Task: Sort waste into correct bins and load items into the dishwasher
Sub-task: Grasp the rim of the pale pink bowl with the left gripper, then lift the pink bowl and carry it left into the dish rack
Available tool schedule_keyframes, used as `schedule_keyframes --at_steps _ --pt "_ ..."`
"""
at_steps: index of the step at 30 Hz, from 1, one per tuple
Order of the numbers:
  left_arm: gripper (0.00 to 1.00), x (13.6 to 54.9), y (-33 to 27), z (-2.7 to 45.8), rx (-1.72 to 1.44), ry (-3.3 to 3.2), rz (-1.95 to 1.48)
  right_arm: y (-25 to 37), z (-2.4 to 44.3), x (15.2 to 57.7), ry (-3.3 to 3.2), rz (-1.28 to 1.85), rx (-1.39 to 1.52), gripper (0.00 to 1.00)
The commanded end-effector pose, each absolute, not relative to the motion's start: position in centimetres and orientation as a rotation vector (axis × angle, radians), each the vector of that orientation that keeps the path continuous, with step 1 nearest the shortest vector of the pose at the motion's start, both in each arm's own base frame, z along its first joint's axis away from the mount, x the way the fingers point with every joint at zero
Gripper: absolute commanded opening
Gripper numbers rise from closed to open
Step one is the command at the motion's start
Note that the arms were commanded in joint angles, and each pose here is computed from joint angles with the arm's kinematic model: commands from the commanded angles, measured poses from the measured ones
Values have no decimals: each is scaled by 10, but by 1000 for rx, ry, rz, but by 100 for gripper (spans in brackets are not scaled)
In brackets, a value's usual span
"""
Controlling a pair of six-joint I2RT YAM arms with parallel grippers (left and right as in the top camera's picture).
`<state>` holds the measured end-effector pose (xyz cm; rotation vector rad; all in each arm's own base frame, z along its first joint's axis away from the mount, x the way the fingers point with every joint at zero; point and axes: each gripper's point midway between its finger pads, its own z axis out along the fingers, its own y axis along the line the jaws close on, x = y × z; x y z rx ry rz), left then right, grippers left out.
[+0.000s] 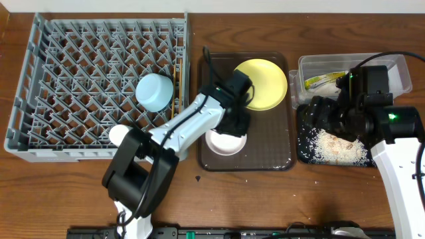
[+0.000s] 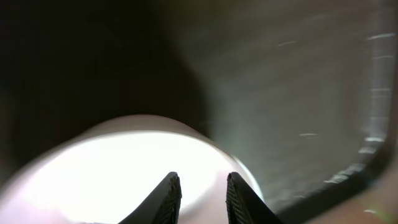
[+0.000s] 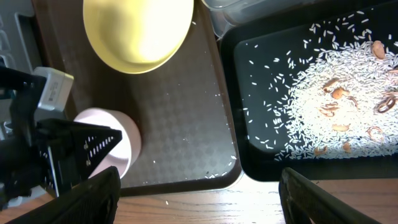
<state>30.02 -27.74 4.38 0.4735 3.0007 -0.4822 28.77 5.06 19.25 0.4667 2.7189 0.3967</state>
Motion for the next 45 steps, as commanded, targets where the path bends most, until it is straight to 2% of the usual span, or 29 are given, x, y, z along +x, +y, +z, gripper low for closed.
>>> schedule_keyframes --at_steps 1,7,12,16,19,23,33,36,38,40,45 --pt "27 289 -306 54 499 2972 -560 50 190 287 2724 404 490 80" --pt "27 269 -329 57 594 2950 -573 50 190 287 2726 404 490 80" --pt "28 287 -281 98 472 2929 -355 50 189 285 2735 401 493 80" --pt "34 302 -248 137 360 2854 -316 50 190 285 2732 402 492 80" --pt "39 311 -221 146 298 2838 -248 50 190 285 2732 402 492 80" --pt "47 314 -197 119 262 2906 -175 50 190 285 2732 402 492 80" --pt "47 306 -213 42 343 3089 -233 50 190 286 2729 403 491 80" --pt "46 307 -213 26 342 3117 -216 50 190 286 2729 403 491 80" --pt "39 308 -214 19 342 3125 -218 50 190 286 2728 403 491 80" --pt "27 306 -221 12 347 3140 -276 50 190 286 2728 403 491 80" --pt "15 307 -233 4 360 3141 -361 50 190 286 2728 403 491 80"
